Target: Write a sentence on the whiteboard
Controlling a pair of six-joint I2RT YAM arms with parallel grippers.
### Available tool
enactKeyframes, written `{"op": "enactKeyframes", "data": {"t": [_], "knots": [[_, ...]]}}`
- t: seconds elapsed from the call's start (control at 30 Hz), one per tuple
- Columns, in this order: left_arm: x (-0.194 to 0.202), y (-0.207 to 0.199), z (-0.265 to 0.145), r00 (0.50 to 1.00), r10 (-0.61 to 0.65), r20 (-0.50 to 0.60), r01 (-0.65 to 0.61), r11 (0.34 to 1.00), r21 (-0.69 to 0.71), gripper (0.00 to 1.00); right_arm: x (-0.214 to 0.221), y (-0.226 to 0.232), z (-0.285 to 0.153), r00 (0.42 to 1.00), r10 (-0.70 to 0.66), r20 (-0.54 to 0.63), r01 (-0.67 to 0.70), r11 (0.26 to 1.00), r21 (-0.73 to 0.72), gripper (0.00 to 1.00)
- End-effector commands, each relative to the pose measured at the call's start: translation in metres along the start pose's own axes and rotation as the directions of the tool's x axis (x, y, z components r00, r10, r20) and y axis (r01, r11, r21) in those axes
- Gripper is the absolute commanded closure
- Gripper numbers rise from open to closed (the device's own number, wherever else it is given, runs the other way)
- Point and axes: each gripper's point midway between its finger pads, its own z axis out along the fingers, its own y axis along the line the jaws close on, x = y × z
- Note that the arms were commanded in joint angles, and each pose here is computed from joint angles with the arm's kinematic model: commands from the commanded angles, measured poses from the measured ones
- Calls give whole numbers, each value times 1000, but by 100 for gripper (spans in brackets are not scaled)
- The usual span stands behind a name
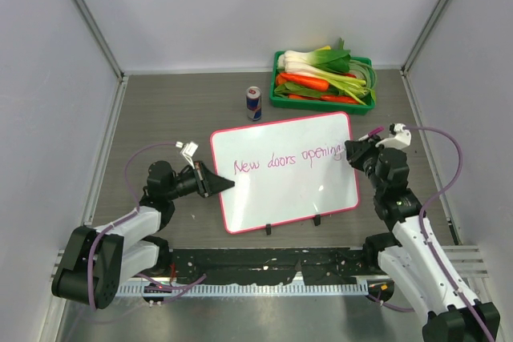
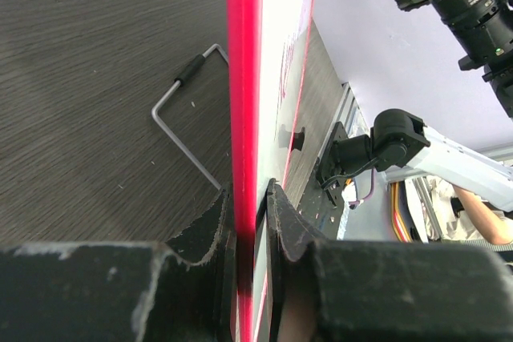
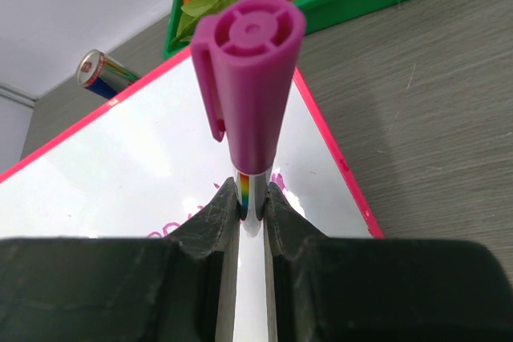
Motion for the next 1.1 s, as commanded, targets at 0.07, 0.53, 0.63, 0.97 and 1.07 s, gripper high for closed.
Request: {"op": "enactKeyframes", "data": {"t": [0.07,0.53,0.63,0.97,1.07], "knots": [[-1,16,1,997,78,12,-77,995,-62,100,-35,21,-8,997,10,81,-7,999,-43,99],[-1,16,1,997,79,15,-78,995,-62,100,-48,11,-10,993,-61,106,57,998,33,98],[-1,16,1,997,78,15,-77,995,-64,100,-48,4,-11,991,-66,113,59,996,67,99],[-2,17,1,997,76,16,-75,995,-67,100,-37,-16,-12,990,-91,105,76,988,138,99],[-1,16,1,997,76,15,-75,995,-64,100,-32,-20,-8,991,-98,93,84,986,145,99]]}}
